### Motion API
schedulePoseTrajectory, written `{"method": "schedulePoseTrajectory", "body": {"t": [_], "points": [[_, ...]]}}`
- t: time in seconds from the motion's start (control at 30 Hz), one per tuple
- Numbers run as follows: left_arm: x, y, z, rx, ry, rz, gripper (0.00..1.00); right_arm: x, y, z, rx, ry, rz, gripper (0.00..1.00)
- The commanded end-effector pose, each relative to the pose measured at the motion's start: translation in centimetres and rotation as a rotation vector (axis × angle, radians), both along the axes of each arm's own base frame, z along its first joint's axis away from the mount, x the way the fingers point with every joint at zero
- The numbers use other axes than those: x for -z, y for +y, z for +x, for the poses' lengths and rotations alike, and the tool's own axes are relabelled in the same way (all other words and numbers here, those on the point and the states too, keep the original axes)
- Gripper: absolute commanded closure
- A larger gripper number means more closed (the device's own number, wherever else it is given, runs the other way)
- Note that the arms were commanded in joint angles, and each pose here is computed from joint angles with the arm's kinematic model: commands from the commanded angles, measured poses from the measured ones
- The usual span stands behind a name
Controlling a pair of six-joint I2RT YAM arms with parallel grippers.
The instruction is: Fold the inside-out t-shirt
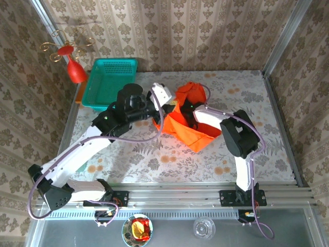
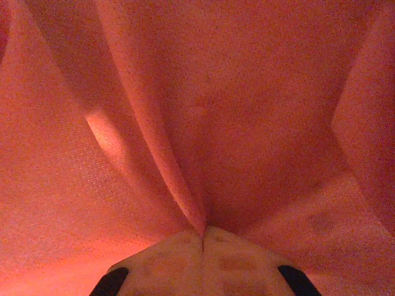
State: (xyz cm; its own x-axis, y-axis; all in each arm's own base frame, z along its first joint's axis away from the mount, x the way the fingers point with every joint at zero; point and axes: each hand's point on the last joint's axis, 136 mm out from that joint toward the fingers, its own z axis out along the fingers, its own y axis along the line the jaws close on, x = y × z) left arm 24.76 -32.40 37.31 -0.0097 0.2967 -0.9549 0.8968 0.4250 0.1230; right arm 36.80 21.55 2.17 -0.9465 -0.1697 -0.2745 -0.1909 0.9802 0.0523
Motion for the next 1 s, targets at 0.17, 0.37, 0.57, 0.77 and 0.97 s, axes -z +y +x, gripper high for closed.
{"method": "schedulePoseTrajectory", "body": {"t": [0.17,0.37,0.57,0.77,0.97], "points": [[5.5,2.3,6.7,-0.169,0.241,-0.083,1.0,-6.5,1.2,-6.3,-0.107,-0.01,0.105,1.0],[12.1,4.3,10.1,-0.271,0.329,0.009,1.0,-11.8,3.4,-9.9,-0.162,-0.052,0.301,1.0],[17.1,7.7,11.6,-0.376,0.449,0.013,1.0,-18.0,4.0,-11.9,-0.188,-0.156,0.472,1.0],[20.9,11.6,11.3,-0.483,0.564,-0.011,1.0,-25.4,3.1,-12.3,-0.19,-0.361,0.601,1.0],[23.6,16.1,10.4,-0.618,0.648,-0.086,1.0,-31.9,-0.5,-11.5,-0.087,-0.622,0.676,1.0]]}}
